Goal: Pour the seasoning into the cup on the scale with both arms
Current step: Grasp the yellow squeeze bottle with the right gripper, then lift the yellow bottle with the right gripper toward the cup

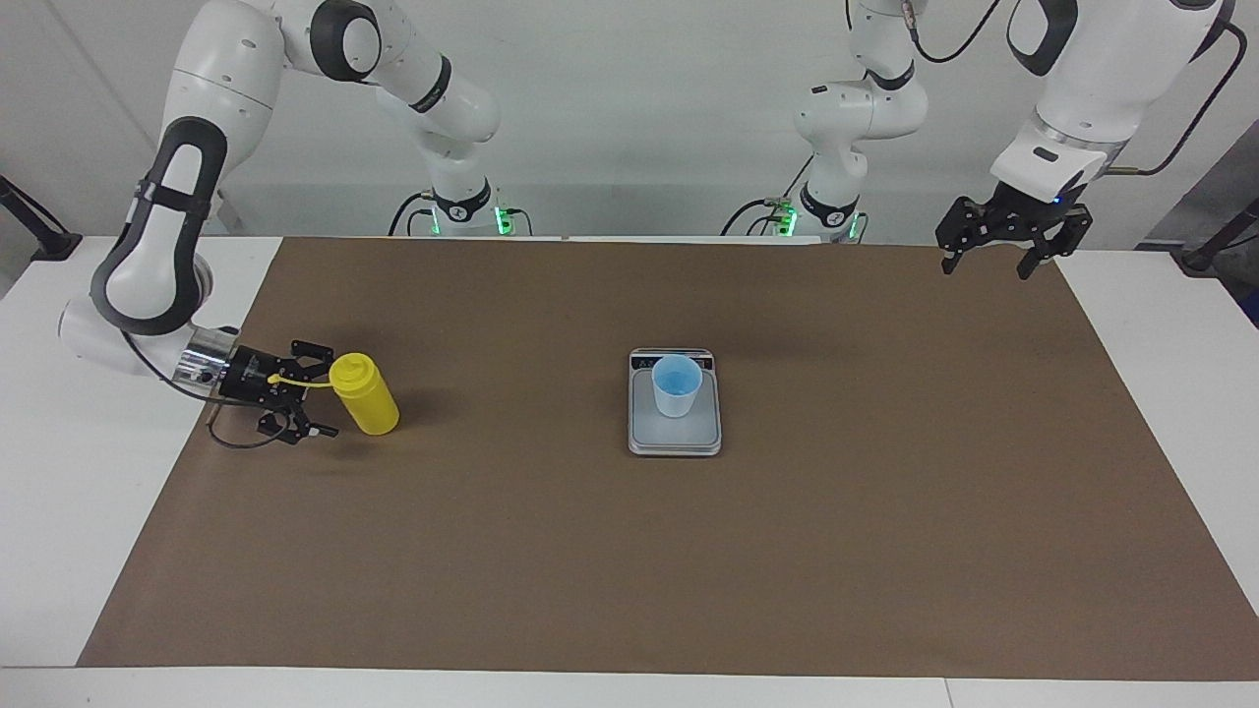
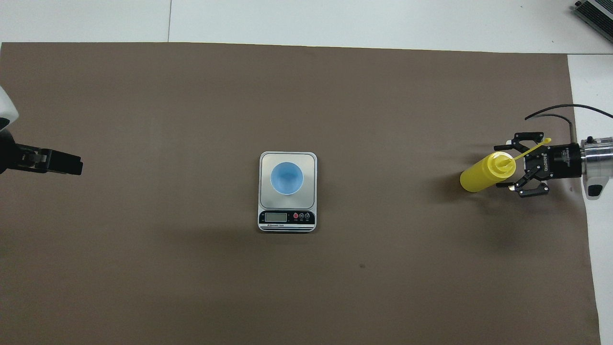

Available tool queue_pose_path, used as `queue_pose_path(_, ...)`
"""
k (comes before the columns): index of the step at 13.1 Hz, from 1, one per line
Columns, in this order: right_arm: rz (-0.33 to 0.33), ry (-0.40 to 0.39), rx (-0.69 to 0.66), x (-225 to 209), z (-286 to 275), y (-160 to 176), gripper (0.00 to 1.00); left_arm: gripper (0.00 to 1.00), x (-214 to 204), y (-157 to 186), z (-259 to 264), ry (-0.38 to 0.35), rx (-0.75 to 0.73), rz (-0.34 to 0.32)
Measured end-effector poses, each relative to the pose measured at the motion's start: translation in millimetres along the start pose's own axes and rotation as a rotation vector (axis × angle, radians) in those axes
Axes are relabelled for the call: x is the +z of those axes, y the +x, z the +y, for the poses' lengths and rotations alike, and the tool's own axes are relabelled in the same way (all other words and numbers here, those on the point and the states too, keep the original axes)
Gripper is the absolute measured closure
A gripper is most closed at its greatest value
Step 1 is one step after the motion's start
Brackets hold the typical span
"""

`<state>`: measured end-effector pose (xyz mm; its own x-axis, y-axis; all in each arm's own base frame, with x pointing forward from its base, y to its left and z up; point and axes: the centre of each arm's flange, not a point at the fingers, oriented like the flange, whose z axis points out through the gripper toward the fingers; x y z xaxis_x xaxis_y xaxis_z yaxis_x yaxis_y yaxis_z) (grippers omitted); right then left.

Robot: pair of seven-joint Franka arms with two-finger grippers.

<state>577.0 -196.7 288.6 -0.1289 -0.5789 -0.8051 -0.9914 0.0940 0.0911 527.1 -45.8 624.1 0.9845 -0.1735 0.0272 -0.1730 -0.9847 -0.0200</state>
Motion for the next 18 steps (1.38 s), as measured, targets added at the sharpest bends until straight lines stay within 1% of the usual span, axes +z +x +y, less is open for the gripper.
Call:
queue_pose_path(3, -0.003, -0.006, -0.008, 8, 11, 5, 0.00, 0.00, 0, -1, 3, 0.000, 0.009, -0.006)
queue_pose_path(5, -0.026, -0.002, -0.021, 13, 17, 7, 0.02, 0.00, 0, -1, 5, 0.000, 0.012, -0.012)
queue_pose_path(6, -0.038, 0.003, -0.024, 16, 19, 7, 0.04, 0.00, 0, -1, 5, 0.000, 0.012, -0.012)
queue_pose_path(7, -0.043, 0.004, -0.027, 17, 20, 7, 0.05, 0.00, 0, -1, 5, 0.000, 0.012, -0.012)
queue_pose_path(8, -0.044, 0.003, -0.033, 18, 21, 6, 0.08, 0.00, 0, -1, 5, -0.008, 0.010, -0.011)
queue_pose_path(9, -0.044, 0.001, -0.046, 19, 22, 4, 0.08, 0.00, 0, -1, 4, -0.024, 0.005, -0.008)
queue_pose_path(11, -0.044, -0.012, -0.102, 26, 20, -6, 0.30, 0.00, -2, -1, 2, -0.046, -0.004, 0.000)
queue_pose_path(12, -0.040, -0.023, -0.126, 34, 17, -14, 0.38, 0.00, -3, -1, 1, -0.049, -0.006, 0.001)
queue_pose_path(14, -0.016, -0.044, -0.161, 55, 10, -36, 0.40, 0.00, -4, 0, -4, -0.050, -0.016, 0.002)
queue_pose_path(15, 0.007, -0.036, -0.168, 61, 5, -45, 0.45, 0.00, -4, 2, -7, -0.051, -0.020, 0.002)
queue_pose_path(16, 0.039, -0.013, -0.167, 64, 0, -55, 0.48, 0.00, -4, 5, -8, -0.052, -0.021, 0.002)
queue_pose_path(18, 0.099, 0.034, -0.159, 71, -9, -86, 0.48, 0.00, 0, 11, -8, -0.043, -0.014, -0.004)
